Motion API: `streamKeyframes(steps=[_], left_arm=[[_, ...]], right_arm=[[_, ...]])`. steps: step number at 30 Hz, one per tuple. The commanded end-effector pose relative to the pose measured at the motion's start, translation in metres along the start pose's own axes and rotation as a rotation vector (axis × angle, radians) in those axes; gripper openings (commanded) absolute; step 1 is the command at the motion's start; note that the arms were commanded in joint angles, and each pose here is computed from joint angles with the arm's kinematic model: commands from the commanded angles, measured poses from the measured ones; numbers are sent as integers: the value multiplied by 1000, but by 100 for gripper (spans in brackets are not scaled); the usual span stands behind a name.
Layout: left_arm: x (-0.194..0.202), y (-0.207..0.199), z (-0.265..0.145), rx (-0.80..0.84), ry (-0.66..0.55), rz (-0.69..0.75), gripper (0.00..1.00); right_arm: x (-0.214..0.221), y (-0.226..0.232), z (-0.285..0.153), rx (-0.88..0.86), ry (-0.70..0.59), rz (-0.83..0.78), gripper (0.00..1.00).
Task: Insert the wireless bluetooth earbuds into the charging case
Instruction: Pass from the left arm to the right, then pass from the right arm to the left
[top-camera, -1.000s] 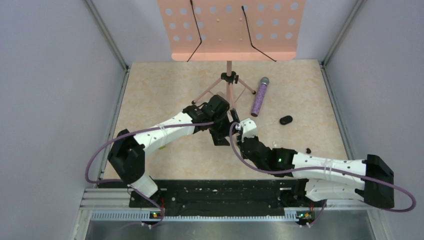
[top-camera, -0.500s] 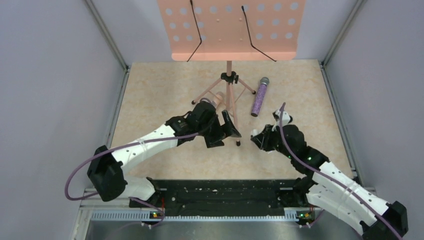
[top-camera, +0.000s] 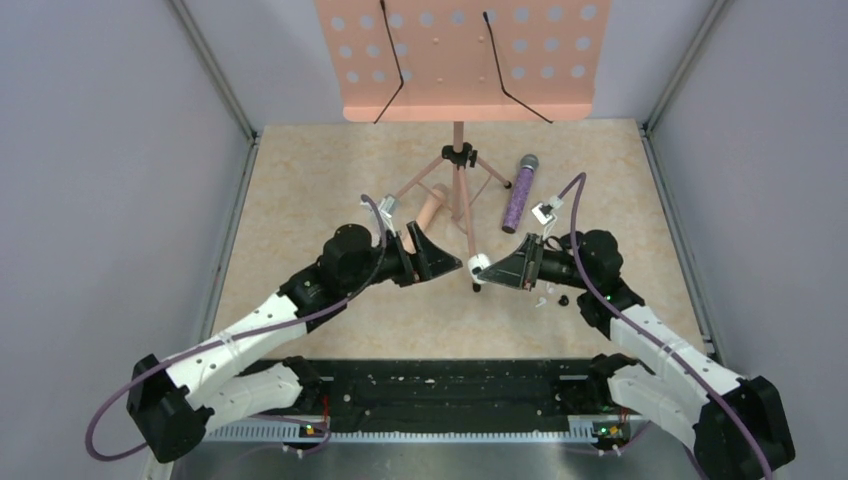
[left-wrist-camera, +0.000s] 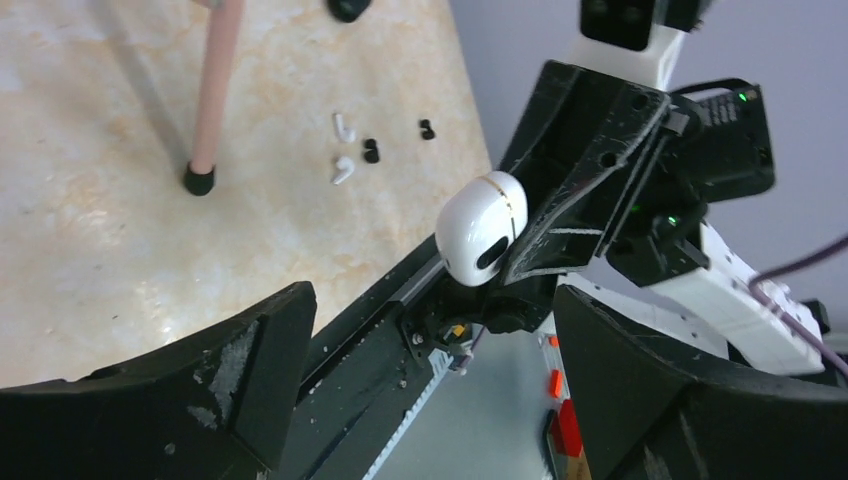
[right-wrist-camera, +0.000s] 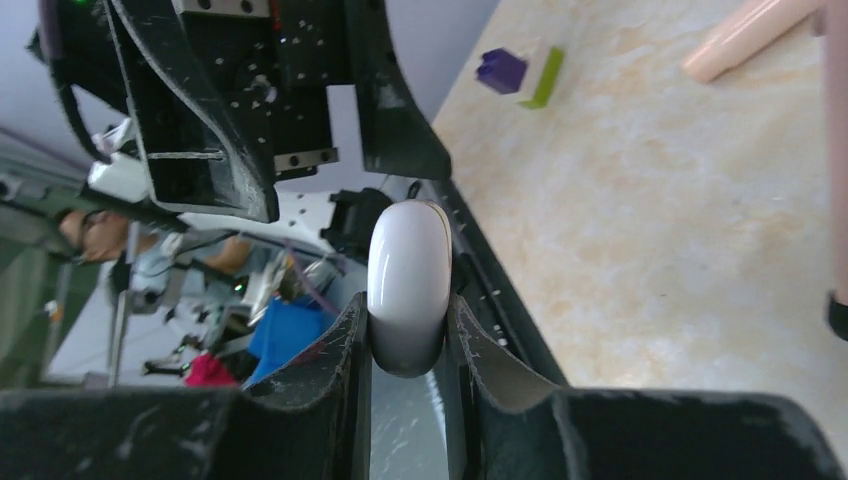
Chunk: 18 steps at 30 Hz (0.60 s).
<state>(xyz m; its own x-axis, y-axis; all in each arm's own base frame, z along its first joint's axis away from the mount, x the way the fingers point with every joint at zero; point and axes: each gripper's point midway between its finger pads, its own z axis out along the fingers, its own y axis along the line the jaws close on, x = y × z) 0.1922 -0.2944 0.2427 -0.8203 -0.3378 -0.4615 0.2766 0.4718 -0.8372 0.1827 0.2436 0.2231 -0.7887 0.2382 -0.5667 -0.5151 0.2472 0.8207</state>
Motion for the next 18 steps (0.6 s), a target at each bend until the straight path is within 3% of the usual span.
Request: streamKeyframes(steps=[1, 15, 18], left_arm=[[3, -38, -1, 234, 26, 85, 94], [11, -74, 10, 434, 126, 70, 79], [10, -80, 11, 459, 135, 58, 70]], right_arm=[[-5, 53, -6, -258, 40, -51, 0], [-2, 60, -8, -291, 72, -26, 0], [-2, 60, -8, -289, 72, -20, 0]])
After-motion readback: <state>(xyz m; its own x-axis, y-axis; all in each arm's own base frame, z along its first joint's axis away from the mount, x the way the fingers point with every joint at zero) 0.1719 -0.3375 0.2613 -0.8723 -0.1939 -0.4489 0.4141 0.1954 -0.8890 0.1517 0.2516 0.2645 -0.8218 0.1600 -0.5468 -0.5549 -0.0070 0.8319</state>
